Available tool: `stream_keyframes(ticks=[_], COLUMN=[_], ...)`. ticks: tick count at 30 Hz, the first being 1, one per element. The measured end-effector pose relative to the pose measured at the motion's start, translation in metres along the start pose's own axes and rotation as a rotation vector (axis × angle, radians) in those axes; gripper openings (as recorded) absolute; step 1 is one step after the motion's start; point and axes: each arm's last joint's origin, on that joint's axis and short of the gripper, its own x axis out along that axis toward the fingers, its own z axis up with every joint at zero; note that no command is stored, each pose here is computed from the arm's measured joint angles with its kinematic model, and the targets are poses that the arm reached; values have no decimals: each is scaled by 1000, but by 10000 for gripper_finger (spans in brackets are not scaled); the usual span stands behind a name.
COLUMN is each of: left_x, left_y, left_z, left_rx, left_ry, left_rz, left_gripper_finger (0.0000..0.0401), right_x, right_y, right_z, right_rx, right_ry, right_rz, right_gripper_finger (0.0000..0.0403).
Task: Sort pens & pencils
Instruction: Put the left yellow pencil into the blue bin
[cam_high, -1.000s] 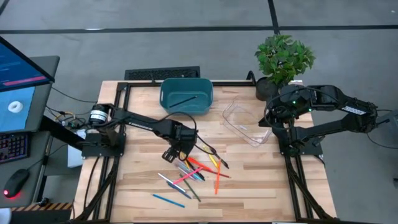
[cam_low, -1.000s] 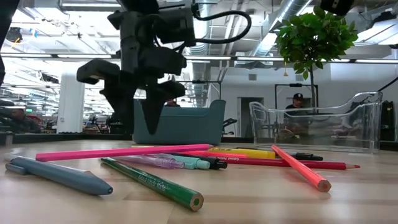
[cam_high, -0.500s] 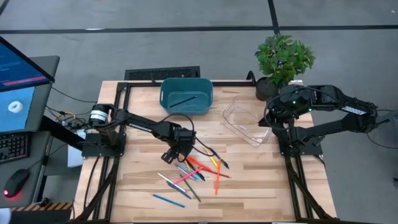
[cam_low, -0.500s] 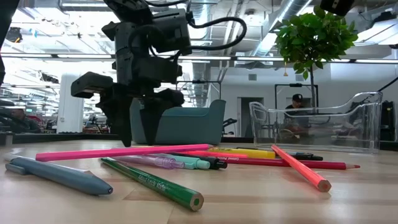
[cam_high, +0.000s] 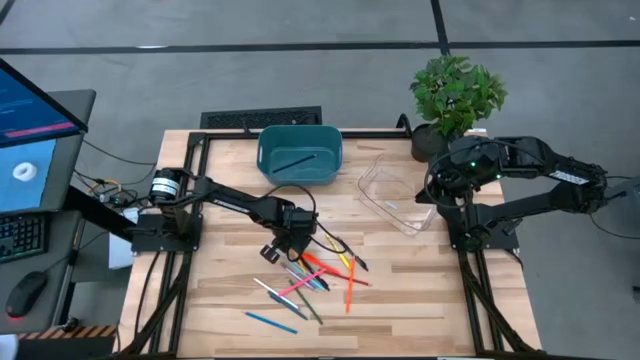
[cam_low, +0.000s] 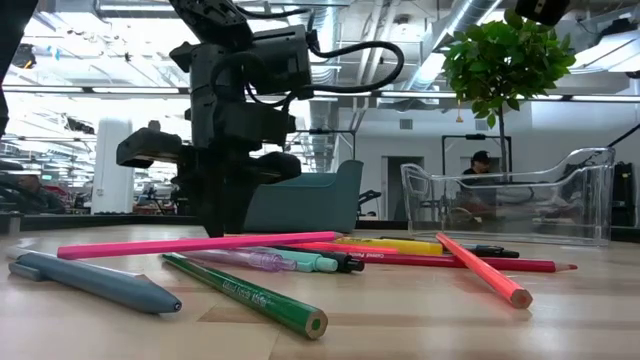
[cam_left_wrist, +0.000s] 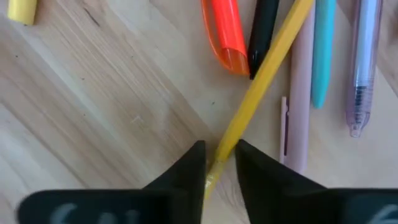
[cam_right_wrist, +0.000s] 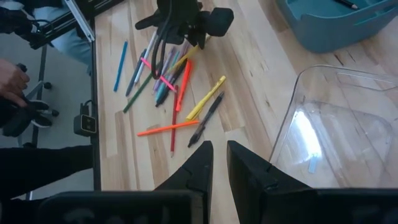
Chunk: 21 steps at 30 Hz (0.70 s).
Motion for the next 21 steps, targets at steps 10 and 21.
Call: stream_keyframes(ticks=[10, 21], left_x=[-1, -51], left_y=[1, 16], left_z=[1, 29], left_rx=[-126, -313], left_ry=[6, -57], left_rz=[-4, -21], left_gripper_finger=[16, 8], right_x=[0, 0], right_y=[0, 0], right_z=[0, 0], right_rx=[0, -2], right_ry=[0, -1], right_rz=[0, 0], right_gripper_finger=[69, 69])
